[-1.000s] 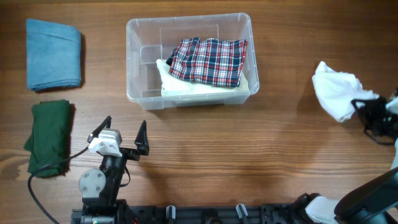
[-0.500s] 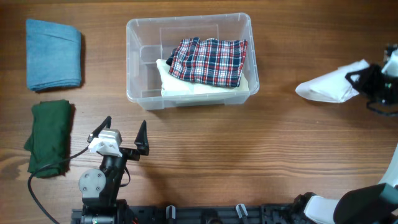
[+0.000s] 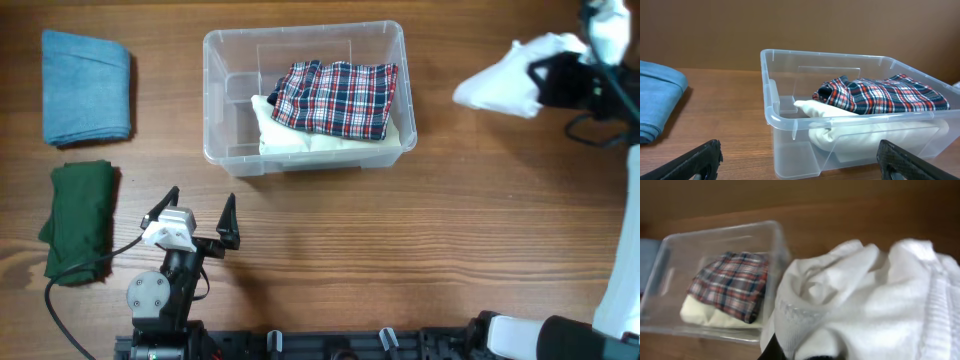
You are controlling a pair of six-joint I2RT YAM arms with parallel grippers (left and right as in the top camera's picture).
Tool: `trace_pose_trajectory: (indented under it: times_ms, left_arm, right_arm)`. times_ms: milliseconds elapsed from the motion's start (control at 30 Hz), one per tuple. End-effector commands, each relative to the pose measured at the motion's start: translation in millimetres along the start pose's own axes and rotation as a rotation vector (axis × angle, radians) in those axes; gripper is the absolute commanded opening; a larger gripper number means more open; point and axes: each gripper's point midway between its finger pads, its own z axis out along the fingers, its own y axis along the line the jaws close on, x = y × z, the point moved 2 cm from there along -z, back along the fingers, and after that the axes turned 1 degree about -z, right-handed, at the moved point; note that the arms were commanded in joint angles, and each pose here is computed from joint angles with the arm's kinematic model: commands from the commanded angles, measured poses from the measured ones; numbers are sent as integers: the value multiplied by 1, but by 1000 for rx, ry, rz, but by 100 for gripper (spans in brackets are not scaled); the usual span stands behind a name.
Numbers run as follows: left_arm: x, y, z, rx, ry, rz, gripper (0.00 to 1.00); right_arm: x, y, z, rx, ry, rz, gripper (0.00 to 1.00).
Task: Pack container
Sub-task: 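Lift the white garment and carry it up toward the bin, then lower the white garment into the bin over the plaid shirt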
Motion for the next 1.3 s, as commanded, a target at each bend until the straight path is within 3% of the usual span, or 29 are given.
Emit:
trace_pose_trajectory:
  times_ms: [0, 267, 467, 733, 933, 1267]
  left_arm:
    - [3, 0, 0, -4, 3, -6, 100]
    - [3, 0, 0, -4, 3, -6, 100]
    - [3, 0, 0, -4, 3, -6, 100]
    - [3, 0, 0, -4, 3, -6, 100]
    - [3, 0, 0, -4, 3, -6, 100]
    - [2, 0, 0, -4, 3, -6, 100]
  right_arm:
    - [-30, 53, -13, -80, -107, -186, 4]
    - [-60, 150, -8, -265, -273, -406, 4]
    - [-52, 231, -1, -483, -318, -553, 4]
    - [-14, 291, 57, -688, -189, -640, 4]
    - [5, 304, 91, -812, -122, -664, 4]
    - [14, 302, 107, -844, -96, -694, 4]
